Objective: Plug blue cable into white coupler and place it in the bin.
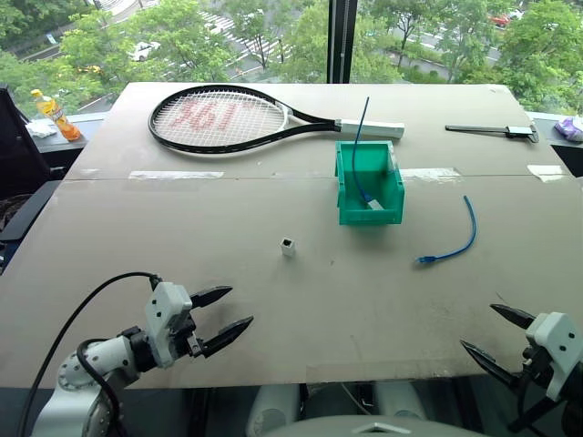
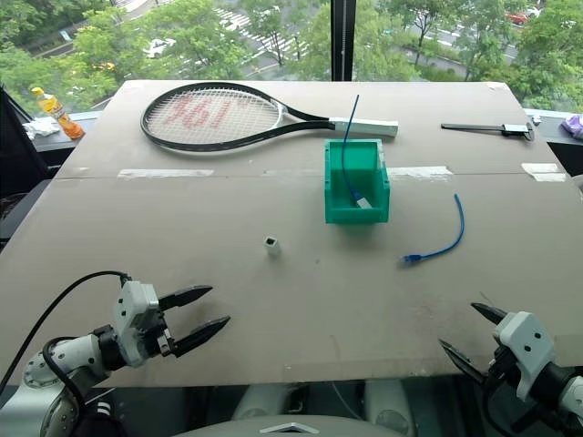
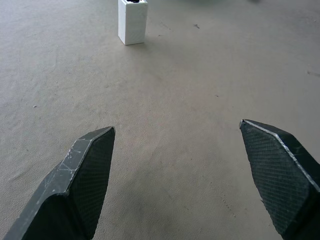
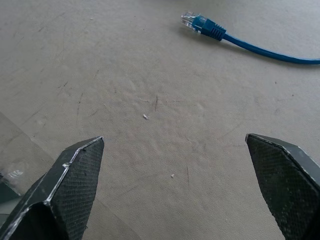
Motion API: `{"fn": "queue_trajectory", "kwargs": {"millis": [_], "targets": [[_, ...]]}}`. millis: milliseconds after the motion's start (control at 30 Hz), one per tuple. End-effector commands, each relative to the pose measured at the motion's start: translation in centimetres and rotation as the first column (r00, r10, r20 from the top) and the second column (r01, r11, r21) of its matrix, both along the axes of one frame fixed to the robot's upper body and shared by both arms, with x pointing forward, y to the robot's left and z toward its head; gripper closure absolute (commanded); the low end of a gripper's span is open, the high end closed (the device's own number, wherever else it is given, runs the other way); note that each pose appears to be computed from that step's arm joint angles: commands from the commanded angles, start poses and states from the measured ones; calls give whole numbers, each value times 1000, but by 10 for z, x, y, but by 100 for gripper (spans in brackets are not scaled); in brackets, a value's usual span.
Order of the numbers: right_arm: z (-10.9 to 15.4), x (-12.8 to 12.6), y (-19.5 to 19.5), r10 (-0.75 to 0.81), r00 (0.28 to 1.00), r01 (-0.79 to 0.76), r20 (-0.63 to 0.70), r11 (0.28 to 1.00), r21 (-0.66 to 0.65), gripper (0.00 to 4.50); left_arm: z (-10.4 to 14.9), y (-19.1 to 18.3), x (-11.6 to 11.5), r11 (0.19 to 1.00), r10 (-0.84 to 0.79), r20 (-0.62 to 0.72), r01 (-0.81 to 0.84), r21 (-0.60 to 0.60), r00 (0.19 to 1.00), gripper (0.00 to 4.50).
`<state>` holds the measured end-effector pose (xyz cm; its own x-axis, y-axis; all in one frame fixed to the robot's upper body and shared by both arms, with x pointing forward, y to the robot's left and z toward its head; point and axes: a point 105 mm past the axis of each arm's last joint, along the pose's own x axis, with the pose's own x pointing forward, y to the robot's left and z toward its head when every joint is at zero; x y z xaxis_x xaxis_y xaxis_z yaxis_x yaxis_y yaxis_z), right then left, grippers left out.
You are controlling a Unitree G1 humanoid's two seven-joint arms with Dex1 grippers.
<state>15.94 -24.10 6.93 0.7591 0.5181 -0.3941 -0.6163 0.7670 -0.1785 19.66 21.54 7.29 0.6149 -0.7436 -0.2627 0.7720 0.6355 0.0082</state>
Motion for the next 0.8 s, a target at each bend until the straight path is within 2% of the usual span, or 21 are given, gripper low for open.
{"fn": "queue_trajectory", "kwargs": {"millis": [33, 100, 200, 333, 567, 667, 800], "targets": [[19, 12, 2, 18, 997, -17, 70, 1000, -2, 2, 9, -6, 0, 999, -23, 37, 24, -26, 999, 40], [40, 31, 12, 48, 992, -49, 114, 999, 11, 2, 26, -18, 5, 994, -58, 72, 64, -93, 996, 40], [51, 48, 23, 123, 991, -120, 60, 992, -45, 2, 44, -28, 13, 980, -84, 84, 97, -173, 993, 40], [67, 72, 35, 222, 975, -219, 16, 971, -100, 2, 57, -46, 6, 959, -239, 119, 253, -129, 964, 40], [64, 106, 28, 340, 926, -372, -162, 894, -250, 2, 69, -65, -3, 909, -400, 167, 414, -53, 901, 40], [58, 118, 29, 370, 906, -416, -204, 865, -281, 85, 74, -68, -1, 904, -410, 181, 425, -51, 894, 40], [49, 131, 33, 392, 891, -450, -231, 836, -315, 85, 76, -69, -1, 903, -413, 184, 427, -43, 892, 40]]}}
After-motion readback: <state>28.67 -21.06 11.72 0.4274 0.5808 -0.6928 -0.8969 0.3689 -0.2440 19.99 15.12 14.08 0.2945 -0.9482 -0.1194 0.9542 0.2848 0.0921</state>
